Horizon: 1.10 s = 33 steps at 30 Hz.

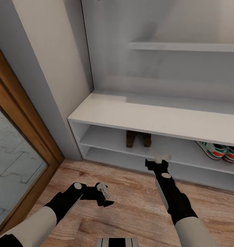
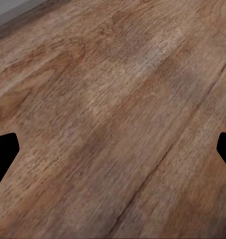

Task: Pick up the two gym shoes and the two sandals from the corridor floor and place them onto the hallstand (shoe rack) in the corridor, making sure they are on the rack and not on the floor. Arrange them so the two gym shoes are next to each other and the two sandals are next to each other.

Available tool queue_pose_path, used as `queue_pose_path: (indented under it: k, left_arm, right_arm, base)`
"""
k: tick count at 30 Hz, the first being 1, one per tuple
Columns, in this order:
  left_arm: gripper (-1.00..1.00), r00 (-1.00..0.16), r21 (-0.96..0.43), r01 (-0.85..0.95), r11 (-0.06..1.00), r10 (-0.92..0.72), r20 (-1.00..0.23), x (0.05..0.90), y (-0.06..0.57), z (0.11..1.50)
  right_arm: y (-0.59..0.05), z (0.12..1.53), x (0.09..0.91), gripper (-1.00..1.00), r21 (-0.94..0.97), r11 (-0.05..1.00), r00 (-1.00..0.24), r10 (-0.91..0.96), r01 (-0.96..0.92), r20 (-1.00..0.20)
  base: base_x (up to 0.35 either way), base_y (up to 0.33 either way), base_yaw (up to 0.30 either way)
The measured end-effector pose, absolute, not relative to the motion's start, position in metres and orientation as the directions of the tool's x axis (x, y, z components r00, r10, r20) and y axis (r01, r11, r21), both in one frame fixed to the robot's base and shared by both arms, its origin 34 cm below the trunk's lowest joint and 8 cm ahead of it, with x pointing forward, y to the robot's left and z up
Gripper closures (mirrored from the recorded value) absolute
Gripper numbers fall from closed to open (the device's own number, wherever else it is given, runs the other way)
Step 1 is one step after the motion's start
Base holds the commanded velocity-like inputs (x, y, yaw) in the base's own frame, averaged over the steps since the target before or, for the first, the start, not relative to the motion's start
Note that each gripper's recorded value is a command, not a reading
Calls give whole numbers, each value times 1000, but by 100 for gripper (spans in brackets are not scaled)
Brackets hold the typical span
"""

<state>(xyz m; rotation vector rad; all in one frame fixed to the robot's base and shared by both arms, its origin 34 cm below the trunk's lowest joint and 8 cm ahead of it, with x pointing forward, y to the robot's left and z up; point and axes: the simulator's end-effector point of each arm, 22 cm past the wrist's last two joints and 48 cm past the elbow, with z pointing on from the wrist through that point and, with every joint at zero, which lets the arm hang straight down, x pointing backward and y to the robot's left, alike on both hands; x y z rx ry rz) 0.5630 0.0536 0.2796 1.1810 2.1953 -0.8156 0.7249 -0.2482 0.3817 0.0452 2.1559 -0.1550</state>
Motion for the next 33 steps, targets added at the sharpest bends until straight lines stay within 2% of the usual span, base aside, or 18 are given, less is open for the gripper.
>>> queue_pose_path:
  k: [3,8,11,33]
  left_arm:
    - [-100,-490,-262,858,442,550,-676,563,55,279]
    - [-100,-491,-262,858,443,551,-675,563,55,279]
    - [-100,-491,-262,857,443,550,-675,563,56,279]
    - [-100,-491,-261,857,444,550,-676,564,56,279]
  right_arm:
    - [-246,366,719,-100,-83,992,-522,-23,93,-853]
    - [-244,315,688,-100,-94,993,-597,-29,77,-802]
    - [-242,262,646,-100,-106,993,-692,-38,56,-720]
    - [-240,185,558,-100,-125,992,-840,-60,10,-540]
  base:
    - [0,0,0]
    - [0,0,0]
    - [0,0,0]
    - [0,0,0]
